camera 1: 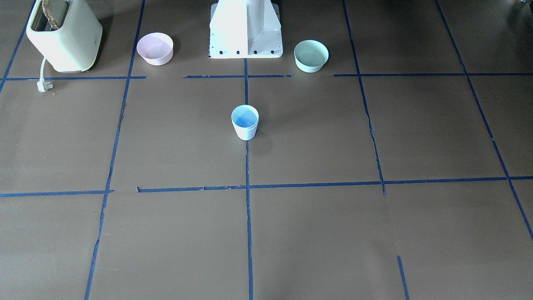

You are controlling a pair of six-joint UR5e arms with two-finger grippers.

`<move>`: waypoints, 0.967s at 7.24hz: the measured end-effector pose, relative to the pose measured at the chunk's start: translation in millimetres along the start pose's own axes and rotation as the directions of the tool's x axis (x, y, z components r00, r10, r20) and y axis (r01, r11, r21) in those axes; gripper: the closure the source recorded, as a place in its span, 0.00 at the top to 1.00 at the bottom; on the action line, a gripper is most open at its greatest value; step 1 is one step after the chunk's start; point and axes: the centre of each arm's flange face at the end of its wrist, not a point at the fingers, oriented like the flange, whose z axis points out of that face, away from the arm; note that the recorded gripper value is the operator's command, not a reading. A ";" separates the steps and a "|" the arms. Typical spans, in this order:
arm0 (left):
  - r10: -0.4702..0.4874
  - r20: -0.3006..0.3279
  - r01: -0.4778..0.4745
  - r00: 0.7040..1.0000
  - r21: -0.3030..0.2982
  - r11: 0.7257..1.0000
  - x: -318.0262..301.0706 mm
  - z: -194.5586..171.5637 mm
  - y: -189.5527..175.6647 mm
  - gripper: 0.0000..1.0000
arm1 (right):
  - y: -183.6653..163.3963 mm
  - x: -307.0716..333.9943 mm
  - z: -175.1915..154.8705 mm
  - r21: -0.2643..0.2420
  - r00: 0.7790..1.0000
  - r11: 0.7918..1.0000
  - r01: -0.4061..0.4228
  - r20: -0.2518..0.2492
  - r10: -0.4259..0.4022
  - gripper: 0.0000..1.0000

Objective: Stack blue cups with both arms

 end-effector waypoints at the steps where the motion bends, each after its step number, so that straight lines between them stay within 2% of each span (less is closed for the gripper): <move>1: 0.000 0.000 0.000 1.000 0.000 1.000 0.1 0.0 0.0 1.00 | 6.3 9.1 -6.3 0.011 0.999 1.000 -0.024 0.024 0.024 1.00; 3: 0.001 0.000 -0.001 1.000 0.001 1.000 0.6 -0.5 -0.2 1.00 | 13.9 19.9 -17.1 0.031 0.997 0.998 -0.057 0.053 0.056 1.00; 7: 0.002 0.000 -0.002 1.000 0.001 1.000 0.3 -0.3 -0.2 1.00 | 20.4 25.9 -18.1 0.035 0.997 0.997 -0.069 0.049 0.067 1.00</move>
